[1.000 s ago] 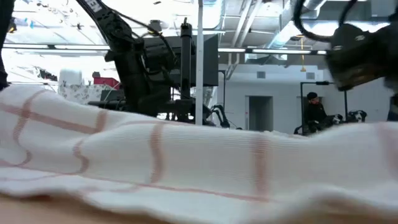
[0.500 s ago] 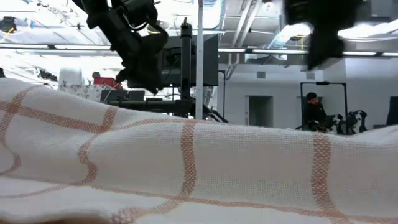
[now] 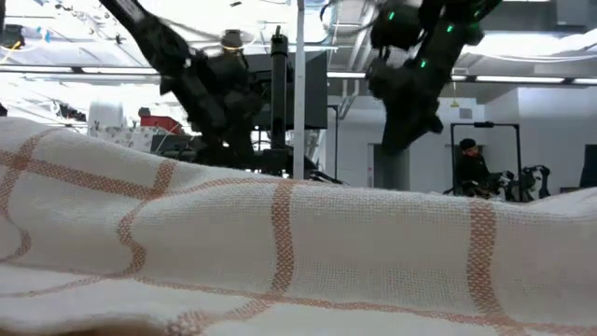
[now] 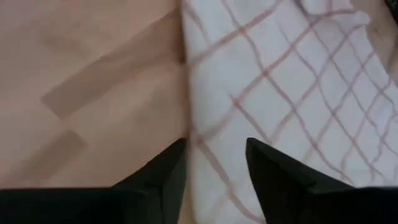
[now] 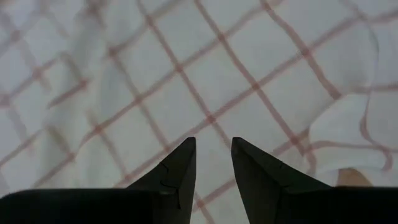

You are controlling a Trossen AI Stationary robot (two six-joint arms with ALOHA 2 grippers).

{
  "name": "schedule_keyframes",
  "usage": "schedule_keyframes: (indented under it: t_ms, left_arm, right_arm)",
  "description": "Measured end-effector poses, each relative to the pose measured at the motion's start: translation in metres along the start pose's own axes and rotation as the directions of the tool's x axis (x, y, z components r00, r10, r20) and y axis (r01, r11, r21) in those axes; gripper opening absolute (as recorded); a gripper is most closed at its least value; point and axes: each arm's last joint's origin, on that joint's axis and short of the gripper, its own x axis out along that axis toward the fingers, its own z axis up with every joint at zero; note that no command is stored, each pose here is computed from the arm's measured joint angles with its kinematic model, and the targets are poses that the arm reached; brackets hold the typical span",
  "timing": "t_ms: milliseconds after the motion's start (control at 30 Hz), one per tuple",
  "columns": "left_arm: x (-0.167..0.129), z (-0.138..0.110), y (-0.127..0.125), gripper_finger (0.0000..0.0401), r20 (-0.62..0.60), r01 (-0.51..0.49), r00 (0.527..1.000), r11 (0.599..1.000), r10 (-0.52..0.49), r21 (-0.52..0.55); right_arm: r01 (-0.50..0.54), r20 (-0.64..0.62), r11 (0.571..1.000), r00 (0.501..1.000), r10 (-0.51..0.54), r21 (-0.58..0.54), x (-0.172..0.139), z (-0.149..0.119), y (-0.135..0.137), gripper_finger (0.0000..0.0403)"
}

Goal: Roll towel
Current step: Fold the white towel

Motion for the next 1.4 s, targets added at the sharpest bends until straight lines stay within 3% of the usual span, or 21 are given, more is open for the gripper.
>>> schedule_keyframes:
  t_ms: [167,333,467,600,733,800,867,967,1100,1300,1400]
  left_arm:
    - [0.031,0.003,0.016,0.0212,-0.055,-0.009,0.998,0.998,0.012,0.068]
    - [0.054,0.008,0.006,0.0229,-0.092,0.005,0.996,0.995,0.004,0.098]
    - [0.068,0.014,-0.008,0.0225,-0.121,0.126,0.986,0.986,-0.113,0.106]
    - [0.078,0.016,-0.026,0.0199,-0.151,0.214,0.969,0.969,-0.195,0.123]
    - [0.077,0.020,-0.033,0.0114,-0.141,0.215,0.970,0.968,-0.196,0.129]
    - [0.069,0.024,-0.037,0.0051,-0.132,0.216,0.971,0.970,-0.201,0.112]
    - [0.055,0.033,-0.052,0.0015,-0.088,0.241,0.969,0.960,-0.230,0.140]
    - [0.030,0.040,-0.087,0.0008,-0.029,0.243,0.970,0.943,-0.243,0.228]
    - [0.017,0.030,-0.139,0.0001,-0.007,0.256,0.962,0.896,-0.272,0.362]
    - [0.042,-0.012,-0.179,0.0000,-0.008,0.138,0.988,0.871,-0.152,0.472]
    - [0.074,-0.033,-0.193,0.0000,-0.003,0.160,0.983,0.854,-0.183,0.495]
  right_arm:
    - [0.013,-0.040,0.999,0.999,-0.012,0.046,0.022,-0.001,0.004,0.0098]
    - [0.018,-0.082,0.999,0.997,-0.015,0.038,0.039,-0.007,0.014,0.0098]
    - [0.019,-0.106,1.000,0.994,-0.018,0.006,0.052,-0.013,0.019,0.0098]
    - [0.025,-0.129,1.000,0.991,-0.025,-0.001,0.065,-0.021,0.020,0.0098]
    - [0.033,-0.158,0.999,0.987,-0.036,-0.024,0.067,-0.026,0.023,0.0098]
    - [0.027,-0.159,0.999,0.987,-0.033,-0.038,0.062,-0.028,0.026,0.0098]
    - [0.015,-0.144,0.999,0.989,-0.021,-0.046,0.054,-0.028,0.029,0.0098]
    - [0.026,-0.102,0.998,0.994,-0.032,-0.064,0.033,-0.029,0.033,0.0098]
    - [0.061,-0.027,0.995,0.998,-0.063,-0.078,-0.001,-0.031,0.031,0.0098]
    - [0.067,0.040,0.993,0.997,-0.064,-0.092,-0.051,-0.037,0.020,0.0098]
    - [0.054,0.066,0.994,0.997,-0.048,-0.091,-0.066,-0.040,0.016,0.0098]
